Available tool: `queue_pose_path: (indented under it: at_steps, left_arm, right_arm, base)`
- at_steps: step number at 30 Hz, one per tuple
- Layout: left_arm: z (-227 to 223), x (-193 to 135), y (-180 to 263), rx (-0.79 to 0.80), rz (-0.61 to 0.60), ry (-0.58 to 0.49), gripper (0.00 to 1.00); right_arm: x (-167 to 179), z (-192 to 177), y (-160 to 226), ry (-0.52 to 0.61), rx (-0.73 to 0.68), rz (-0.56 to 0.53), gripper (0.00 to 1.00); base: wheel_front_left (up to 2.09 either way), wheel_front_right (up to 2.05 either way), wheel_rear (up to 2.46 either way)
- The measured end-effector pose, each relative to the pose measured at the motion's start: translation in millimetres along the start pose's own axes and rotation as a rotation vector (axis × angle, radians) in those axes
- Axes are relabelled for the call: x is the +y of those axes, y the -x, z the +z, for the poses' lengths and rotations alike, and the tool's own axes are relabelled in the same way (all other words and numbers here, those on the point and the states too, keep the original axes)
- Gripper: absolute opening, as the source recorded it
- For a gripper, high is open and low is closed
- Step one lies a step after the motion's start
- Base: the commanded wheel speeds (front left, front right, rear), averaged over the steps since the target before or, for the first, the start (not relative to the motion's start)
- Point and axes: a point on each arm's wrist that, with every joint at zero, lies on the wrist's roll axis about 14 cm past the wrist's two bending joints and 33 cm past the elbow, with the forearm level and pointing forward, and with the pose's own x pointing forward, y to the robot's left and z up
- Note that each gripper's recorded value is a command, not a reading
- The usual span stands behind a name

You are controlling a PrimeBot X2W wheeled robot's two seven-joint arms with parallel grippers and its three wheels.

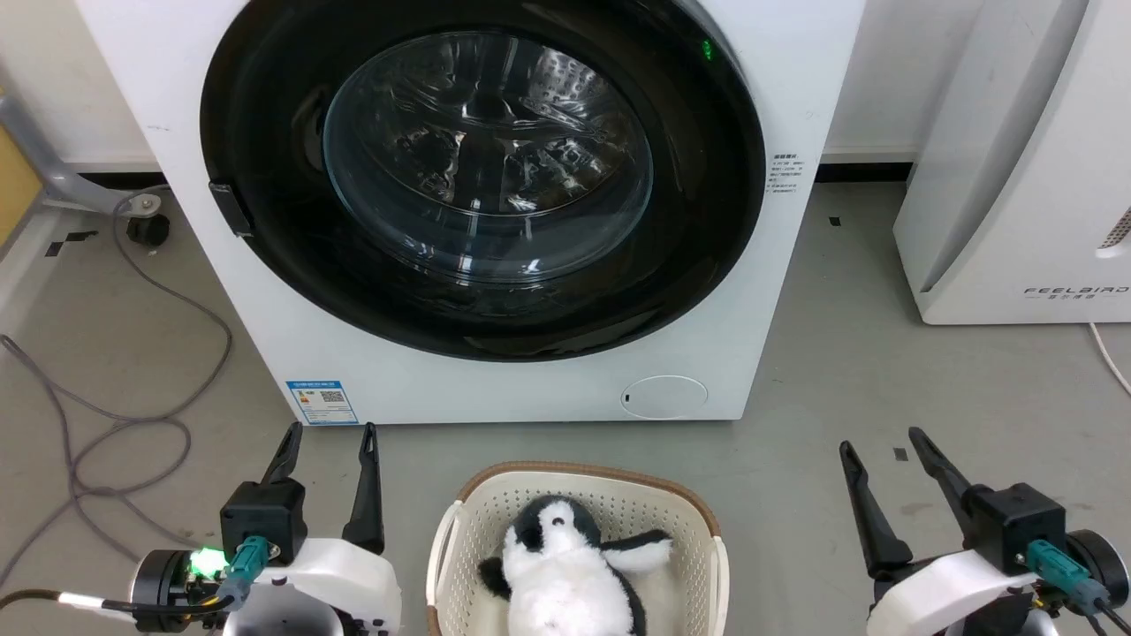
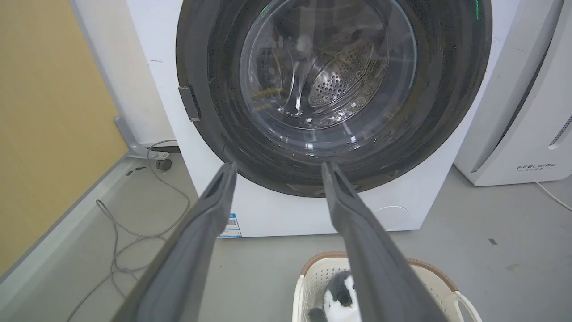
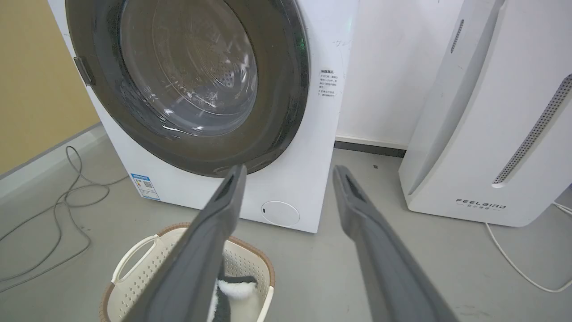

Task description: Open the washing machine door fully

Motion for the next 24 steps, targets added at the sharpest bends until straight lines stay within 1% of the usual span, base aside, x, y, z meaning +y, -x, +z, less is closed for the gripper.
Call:
queue_pose_path:
  at_steps: [19,20,21,22,24]
  left_arm:
    - [5.1,-1.0,0.2,-0.039,0.013,0.009,1.0]
    - [5.1,-1.0,0.2,-0.039,0.013,0.009,1.0]
    - [5.4,-0.6,0.2,-0.041,0.016,0.009,1.0]
    - [5.6,-0.5,0.3,-0.043,0.018,0.009,1.0]
    - [6.0,-0.6,0.3,-0.047,0.018,0.01,1.0]
  right_arm:
    - [-8.0,11.8,-0.2,-0.111,-0.068,-0.022,1.0]
    - [-8.2,12.7,-0.3,-0.116,-0.073,-0.023,0.89]
    - [-8.2,13.2,-0.4,-0.12,-0.075,-0.023,0.13]
    - [-8.4,14.2,-0.4,-0.128,-0.081,-0.023,0.0]
    - [-8.6,15.3,-0.5,-0.148,-0.089,-0.023,0.0]
  base:
    - [0.0,0.0,0.0]
    - [0.0,0.0,0.0]
    - [0.0,0.0,0.0]
    - [0.0,0.0,0.0]
    - [0.0,0.0,0.0]
